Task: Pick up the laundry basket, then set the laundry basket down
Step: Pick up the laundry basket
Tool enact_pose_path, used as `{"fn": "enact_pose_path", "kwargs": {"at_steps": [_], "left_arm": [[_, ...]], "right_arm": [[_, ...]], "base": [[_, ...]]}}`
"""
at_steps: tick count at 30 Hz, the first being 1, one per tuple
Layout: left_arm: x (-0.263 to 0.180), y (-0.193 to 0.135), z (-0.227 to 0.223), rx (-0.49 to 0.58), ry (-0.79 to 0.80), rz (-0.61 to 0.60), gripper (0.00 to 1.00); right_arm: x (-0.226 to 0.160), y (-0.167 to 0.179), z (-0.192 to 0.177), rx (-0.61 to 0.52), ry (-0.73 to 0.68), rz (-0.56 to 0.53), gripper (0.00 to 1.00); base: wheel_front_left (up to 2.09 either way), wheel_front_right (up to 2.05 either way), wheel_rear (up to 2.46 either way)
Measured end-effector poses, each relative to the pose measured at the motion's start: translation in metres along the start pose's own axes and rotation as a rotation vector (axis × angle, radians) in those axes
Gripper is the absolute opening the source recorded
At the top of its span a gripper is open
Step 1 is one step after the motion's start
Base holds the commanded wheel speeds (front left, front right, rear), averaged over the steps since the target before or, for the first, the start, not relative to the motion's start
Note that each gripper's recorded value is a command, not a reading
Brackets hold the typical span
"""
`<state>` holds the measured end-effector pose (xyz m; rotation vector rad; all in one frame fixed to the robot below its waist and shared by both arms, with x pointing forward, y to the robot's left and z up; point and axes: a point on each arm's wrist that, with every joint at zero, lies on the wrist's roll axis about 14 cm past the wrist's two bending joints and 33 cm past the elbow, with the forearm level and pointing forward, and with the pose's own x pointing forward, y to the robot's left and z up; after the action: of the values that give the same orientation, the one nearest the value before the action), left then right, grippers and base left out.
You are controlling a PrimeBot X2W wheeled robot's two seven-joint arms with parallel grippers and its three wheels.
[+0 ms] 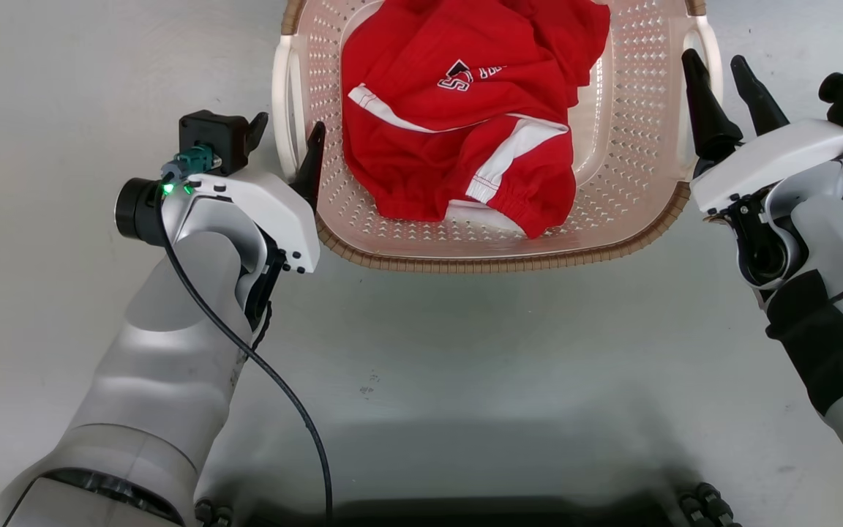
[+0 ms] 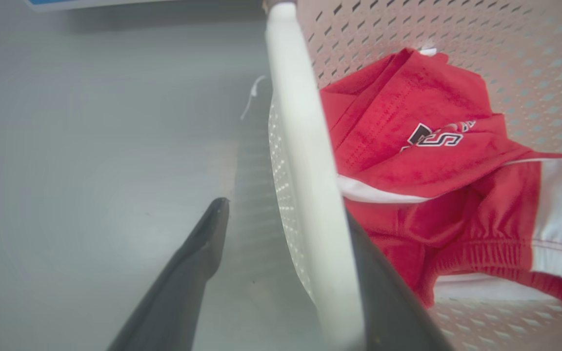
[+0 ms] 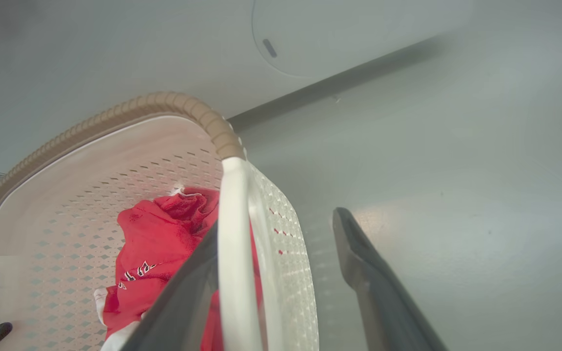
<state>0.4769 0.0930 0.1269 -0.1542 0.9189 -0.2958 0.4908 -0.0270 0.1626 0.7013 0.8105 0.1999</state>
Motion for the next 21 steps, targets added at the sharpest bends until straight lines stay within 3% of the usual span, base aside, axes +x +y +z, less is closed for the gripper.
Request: {"fn": "enact_pose_path", "kwargs": {"at_steps": [6, 7, 8, 9, 21], "left_arm": [[0.006, 0.001, 0.002, -0.001, -0.001, -0.002, 1.00], [0.006, 0.001, 0.003, -0.001, -0.001, -0.003, 0.57], [0.006, 0.001, 0.003, -0.002, -0.001, -0.003, 0.00], [0.007, 0.001, 0.003, 0.001, 0.000, -0.003, 0.00], [0.010, -0.009, 0.007, -0.030, -0.005, -0.016, 0.00]], "right_arm": [[0.004, -0.001, 0.000, 0.016, 0.000, 0.000, 1.00], [0.004, -0.001, 0.000, 0.016, 0.001, 0.000, 0.93], [0.004, -0.001, 0.000, 0.015, 0.002, 0.000, 0.11], [0.004, -0.001, 0.000, 0.016, 0.001, 0.002, 0.00], [0.005, 0.012, -0.006, 0.011, 0.018, 0.029, 0.00]], "base": [[0.00, 0.00, 0.00], [0.00, 0.00, 0.00], [0.00, 0.00, 0.00], [0.00, 0.00, 0.00], [0.00, 0.00, 0.00]]}}
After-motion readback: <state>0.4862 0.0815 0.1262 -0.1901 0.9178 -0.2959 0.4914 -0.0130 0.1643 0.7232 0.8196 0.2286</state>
